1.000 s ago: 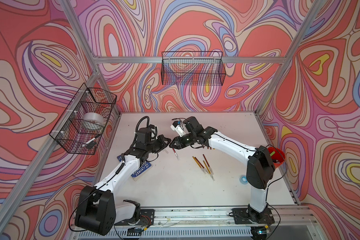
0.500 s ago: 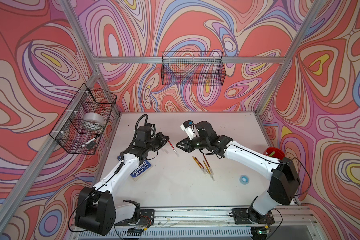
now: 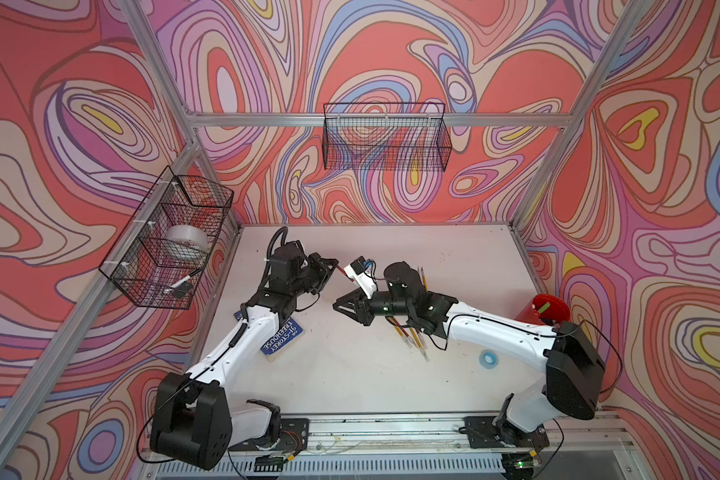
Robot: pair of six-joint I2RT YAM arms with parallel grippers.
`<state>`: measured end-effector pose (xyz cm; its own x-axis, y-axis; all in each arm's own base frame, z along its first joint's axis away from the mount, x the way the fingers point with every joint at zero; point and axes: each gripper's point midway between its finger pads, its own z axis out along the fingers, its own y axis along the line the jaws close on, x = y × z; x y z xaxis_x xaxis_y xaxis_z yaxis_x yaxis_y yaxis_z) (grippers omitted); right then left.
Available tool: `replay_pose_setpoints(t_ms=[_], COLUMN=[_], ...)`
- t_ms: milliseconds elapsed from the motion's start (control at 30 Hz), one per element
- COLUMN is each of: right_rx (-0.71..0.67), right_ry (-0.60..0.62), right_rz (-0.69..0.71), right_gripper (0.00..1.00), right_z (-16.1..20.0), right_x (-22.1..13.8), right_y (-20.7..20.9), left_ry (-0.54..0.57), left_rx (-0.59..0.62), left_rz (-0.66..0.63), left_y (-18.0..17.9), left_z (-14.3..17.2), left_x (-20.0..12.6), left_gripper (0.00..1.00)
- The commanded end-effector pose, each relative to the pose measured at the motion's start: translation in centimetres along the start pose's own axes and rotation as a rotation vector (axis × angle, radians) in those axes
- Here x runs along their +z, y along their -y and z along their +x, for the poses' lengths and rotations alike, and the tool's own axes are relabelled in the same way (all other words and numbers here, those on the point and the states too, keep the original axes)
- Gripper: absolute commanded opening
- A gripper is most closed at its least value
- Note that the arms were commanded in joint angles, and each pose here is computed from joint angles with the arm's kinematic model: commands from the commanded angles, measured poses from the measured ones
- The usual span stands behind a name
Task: Remove protective caps from carving knives
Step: Pick up the carving knife from the center of the board.
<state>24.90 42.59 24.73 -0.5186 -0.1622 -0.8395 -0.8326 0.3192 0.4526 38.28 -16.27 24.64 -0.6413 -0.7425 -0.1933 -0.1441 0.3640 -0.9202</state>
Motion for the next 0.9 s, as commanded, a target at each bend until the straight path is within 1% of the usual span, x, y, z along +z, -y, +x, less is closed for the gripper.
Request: replay_pose_setpoints(t_ms=[0,67,200,300,367,467,567,733,867], right_rx=[0.000,-0.010,-0.048,-0.087,-0.104,-0.089,-0.044,0.048,0.090], right_ry=[0.061,0.095,0.175,0.251,0.293,0.342,0.407,0.572,0.604], right_rz=[0.016,0.049,0.111,0.142,0.127,0.090,0.024,-0.101,-0.142], right_gripper=[0.26,0.26,0.27,0.31,0.33,0.35,0.37,0.38,0.37], right_z=[0.2,0.2,-0.3,-1.3,-2.0,-3.0,-4.3,-6.9,-7.7], right_x=[0.6,0.5,-0.3,-1.1,-1.3,-1.2,-1.5,-3.8,-4.1], right_y=[1.3,2.0,3.1,3.3,3.0,2.7,2.5,3.8,4.8], left_ry=[0.035,0.036,0.036,0.045,0.057,0.073,0.077,0.072,0.087], left_rx=[-0.092,-0.137,-0.189,-0.206,-0.215,-0.216,-0.219,-0.271,-0.307], left_rz=[0.104,0.140,0.188,0.207,0.222,0.236,0.257,0.315,0.360], left_y=[2.0,2.3,3.0,3.4,3.5,3.8,4.1,4.5,5.0], left_z=[-0.8,-0.8,-0.9,-1.0,-1.1,-1.3,-1.3,-1.4,-1.8], left_x=[-0.3,-0.4,-0.5,-0.9,-1.2,-1.6,-1.9,-2.0,-2.3], left_gripper=[0.00,0.00,0.00,0.00,0.00,0.00,0.00,0.00,0.00])
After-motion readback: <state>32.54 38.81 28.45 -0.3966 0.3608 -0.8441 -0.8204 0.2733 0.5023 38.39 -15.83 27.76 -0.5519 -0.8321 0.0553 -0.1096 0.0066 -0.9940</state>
